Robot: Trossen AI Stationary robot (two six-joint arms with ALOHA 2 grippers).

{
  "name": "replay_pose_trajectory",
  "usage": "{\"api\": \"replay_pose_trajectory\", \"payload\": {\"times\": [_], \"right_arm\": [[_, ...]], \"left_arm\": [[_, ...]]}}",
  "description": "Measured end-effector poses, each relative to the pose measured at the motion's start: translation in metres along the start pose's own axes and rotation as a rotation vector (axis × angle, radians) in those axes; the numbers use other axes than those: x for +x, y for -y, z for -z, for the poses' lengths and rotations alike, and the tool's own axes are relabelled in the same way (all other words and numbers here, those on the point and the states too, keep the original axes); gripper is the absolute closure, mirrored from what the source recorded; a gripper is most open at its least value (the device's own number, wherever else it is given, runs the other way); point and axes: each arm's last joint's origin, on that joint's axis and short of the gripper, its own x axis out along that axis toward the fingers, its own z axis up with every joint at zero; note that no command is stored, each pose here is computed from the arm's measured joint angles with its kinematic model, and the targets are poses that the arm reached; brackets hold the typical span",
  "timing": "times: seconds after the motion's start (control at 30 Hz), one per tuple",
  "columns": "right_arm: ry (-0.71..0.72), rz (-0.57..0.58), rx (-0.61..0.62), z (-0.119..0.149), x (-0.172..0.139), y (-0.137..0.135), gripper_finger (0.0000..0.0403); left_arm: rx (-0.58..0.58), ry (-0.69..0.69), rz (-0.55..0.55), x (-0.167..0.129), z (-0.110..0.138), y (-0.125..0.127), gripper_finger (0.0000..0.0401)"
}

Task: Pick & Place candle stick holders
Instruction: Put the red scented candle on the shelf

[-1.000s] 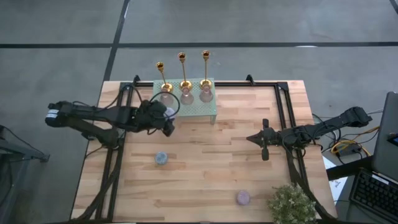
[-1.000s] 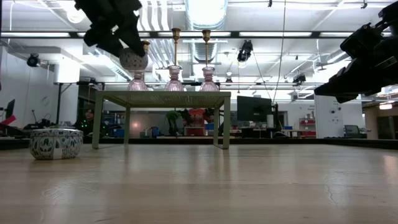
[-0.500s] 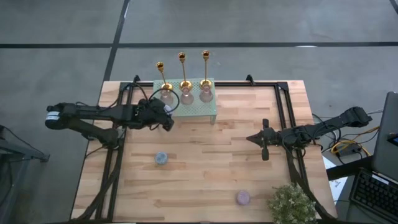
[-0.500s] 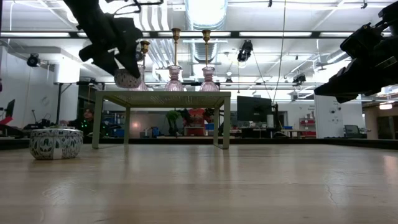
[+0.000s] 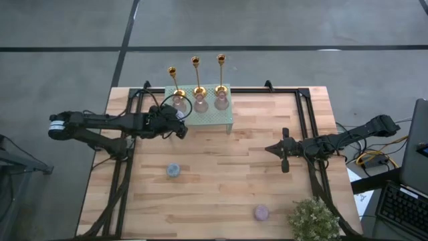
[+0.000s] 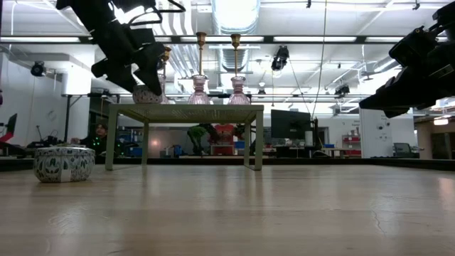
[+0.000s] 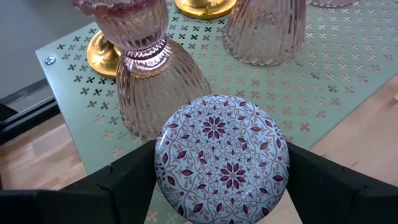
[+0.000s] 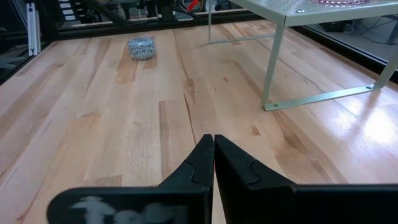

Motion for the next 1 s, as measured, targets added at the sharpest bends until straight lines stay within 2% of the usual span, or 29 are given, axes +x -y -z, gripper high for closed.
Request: {"api": "replay_pose_trajectory", "payload": {"times": [0.53, 1.0], "right_arm": [[0.000, 0.000, 0.000, 0.0000, 0.0000, 0.0000, 0.0394], [0.000, 0.000, 0.000, 0.0000, 0.0000, 0.0000, 0.0394]], "left_arm": [[-0.010, 0.030, -0.021, 0.0020, -0.0007, -0.0007, 0.0085], [0.002, 0.068, -0.061, 0.0015, -0.0026, -0.0017, 0.0041]]}}
